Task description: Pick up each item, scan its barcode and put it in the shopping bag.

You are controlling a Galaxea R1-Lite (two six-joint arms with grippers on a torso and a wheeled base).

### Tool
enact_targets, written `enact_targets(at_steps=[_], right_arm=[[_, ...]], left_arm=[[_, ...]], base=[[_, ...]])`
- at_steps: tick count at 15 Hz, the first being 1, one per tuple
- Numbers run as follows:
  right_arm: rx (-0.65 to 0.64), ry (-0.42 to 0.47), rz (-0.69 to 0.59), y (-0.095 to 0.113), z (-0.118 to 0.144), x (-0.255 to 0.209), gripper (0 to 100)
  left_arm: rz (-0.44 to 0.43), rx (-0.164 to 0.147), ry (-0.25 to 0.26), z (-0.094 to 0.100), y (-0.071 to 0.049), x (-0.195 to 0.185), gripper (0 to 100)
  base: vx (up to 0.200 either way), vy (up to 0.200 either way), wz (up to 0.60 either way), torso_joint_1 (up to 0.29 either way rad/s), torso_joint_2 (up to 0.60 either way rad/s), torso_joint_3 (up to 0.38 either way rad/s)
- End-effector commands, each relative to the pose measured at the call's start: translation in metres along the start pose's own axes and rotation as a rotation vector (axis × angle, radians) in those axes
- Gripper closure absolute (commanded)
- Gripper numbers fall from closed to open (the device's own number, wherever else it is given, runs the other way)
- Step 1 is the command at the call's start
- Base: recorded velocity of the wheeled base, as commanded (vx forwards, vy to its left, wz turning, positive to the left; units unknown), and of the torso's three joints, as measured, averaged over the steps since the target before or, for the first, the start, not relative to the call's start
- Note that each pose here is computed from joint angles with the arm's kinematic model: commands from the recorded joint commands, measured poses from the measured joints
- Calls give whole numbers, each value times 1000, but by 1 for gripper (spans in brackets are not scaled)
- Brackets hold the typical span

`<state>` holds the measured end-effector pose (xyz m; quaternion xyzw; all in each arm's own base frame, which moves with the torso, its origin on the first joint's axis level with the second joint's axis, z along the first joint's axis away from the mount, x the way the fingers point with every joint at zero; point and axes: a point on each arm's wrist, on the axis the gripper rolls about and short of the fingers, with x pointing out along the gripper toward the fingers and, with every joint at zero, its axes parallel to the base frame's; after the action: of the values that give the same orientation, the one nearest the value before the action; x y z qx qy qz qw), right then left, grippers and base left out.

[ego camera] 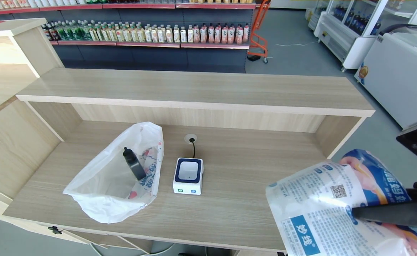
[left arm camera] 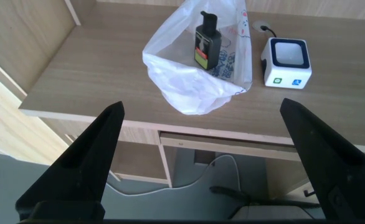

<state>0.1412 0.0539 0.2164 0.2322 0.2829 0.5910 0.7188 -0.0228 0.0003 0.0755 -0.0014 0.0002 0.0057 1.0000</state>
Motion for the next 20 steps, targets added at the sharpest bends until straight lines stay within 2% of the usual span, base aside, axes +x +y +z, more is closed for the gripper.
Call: enact_targets(at_steps=[1,7,16,17,18,20], right_arm=[[6,4,-1,-3,1,1,100],[14,8,-3,-6,1,2,100],[-38,12,-4,-9,3,4,100],[-82,6,-9,-9,3,4,100],[-323,-22,-36,-6,6,2,100],[-759,-34,-270,-9,8,-3,100]], left_arm=[[1,0,0,0,0,0,0],[1,0,0,0,0,0,0],[1,0,0,0,0,0,0],[1,0,0,0,0,0,0],[1,0,0,0,0,0,0],[1,0,0,0,0,0,0]], base=[[0,0,0,0,0,0],[0,0,0,0,0,0],[0,0,0,0,0,0],[0,0,0,0,0,0],[0,0,0,0,0,0],[0,0,0,0,0,0]])
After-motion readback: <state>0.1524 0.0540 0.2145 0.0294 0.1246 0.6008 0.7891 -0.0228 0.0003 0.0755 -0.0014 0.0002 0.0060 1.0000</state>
